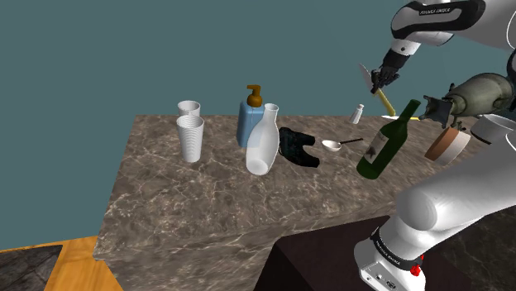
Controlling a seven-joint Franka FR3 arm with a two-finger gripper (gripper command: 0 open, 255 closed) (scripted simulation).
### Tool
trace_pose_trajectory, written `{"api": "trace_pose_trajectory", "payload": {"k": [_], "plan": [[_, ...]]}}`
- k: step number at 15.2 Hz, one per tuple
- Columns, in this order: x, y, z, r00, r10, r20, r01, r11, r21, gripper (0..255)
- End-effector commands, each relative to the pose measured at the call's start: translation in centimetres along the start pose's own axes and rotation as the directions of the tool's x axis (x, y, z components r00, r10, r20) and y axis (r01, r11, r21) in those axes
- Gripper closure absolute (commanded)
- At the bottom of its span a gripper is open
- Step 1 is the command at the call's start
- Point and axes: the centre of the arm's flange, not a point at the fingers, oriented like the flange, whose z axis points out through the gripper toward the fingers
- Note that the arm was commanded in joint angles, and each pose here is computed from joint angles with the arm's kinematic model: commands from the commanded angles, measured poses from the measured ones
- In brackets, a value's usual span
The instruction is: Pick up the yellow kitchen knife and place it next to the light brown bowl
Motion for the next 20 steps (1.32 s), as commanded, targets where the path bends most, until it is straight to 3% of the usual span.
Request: {"api": "trace_pose_trajectory", "payload": {"k": [1, 18, 20], "plan": [[-0.5, 2.7, -0.1, 1.0, -0.002, 0.0, 0.002, 1.0, 0.0, 255], [-2.5, 25.0, -0.1, 1.0, -0.002, 0.0, 0.002, 1.0, 0.0, 255], [-2.6, 26.1, 0.4, 1.0, -0.002, 0.0, 0.002, 1.0, 0.0, 255]]}}
